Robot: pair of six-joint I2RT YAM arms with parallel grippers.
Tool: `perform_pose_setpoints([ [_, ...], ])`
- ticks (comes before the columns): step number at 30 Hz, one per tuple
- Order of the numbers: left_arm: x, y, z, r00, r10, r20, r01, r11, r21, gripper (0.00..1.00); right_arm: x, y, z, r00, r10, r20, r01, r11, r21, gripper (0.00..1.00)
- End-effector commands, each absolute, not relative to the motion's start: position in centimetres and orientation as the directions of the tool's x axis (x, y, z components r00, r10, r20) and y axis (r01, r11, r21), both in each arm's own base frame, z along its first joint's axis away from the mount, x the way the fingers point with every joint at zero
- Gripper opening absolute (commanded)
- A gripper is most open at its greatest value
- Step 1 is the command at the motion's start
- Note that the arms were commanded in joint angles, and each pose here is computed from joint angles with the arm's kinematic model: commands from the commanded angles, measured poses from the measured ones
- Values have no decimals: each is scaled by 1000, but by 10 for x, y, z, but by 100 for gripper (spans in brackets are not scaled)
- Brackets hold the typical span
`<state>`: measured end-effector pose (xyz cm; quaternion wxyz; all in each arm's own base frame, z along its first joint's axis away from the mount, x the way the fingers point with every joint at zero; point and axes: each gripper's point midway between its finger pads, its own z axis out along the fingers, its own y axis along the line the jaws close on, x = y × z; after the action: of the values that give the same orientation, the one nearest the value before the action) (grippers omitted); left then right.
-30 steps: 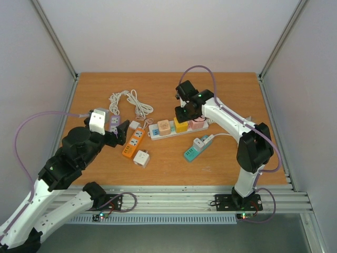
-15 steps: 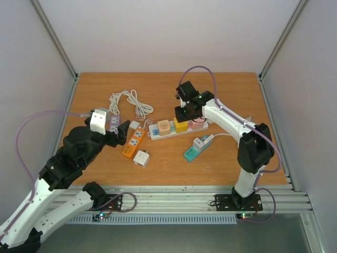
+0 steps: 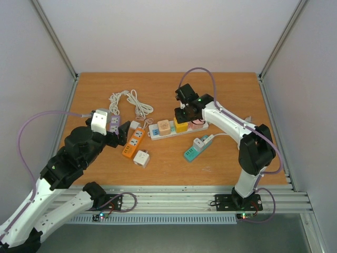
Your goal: Insert the plug
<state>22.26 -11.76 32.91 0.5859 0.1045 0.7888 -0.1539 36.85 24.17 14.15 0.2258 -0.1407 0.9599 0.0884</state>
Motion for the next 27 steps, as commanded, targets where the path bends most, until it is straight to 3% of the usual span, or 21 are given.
perform_pose_setpoints([
  [1,226,-120,329,-280,-12,-960,347,931,-113,99,339,221,89,-921,-266,-285,-279,960,5,18],
  [13,227,-120,327,-288,-8,-958,346,932,-112,99,327,219,67,-939,-242,-246,-241,970,-33,17],
  [18,227,-120,326,-292,-7,-957,344,932,-112,99,315,221,48,-968,-189,-165,-196,980,23,17],
  [27,228,-122,324,-298,-2,-955,347,931,-111,99,299,190,18,-993,-108,-43,-102,987,-122,17],
])
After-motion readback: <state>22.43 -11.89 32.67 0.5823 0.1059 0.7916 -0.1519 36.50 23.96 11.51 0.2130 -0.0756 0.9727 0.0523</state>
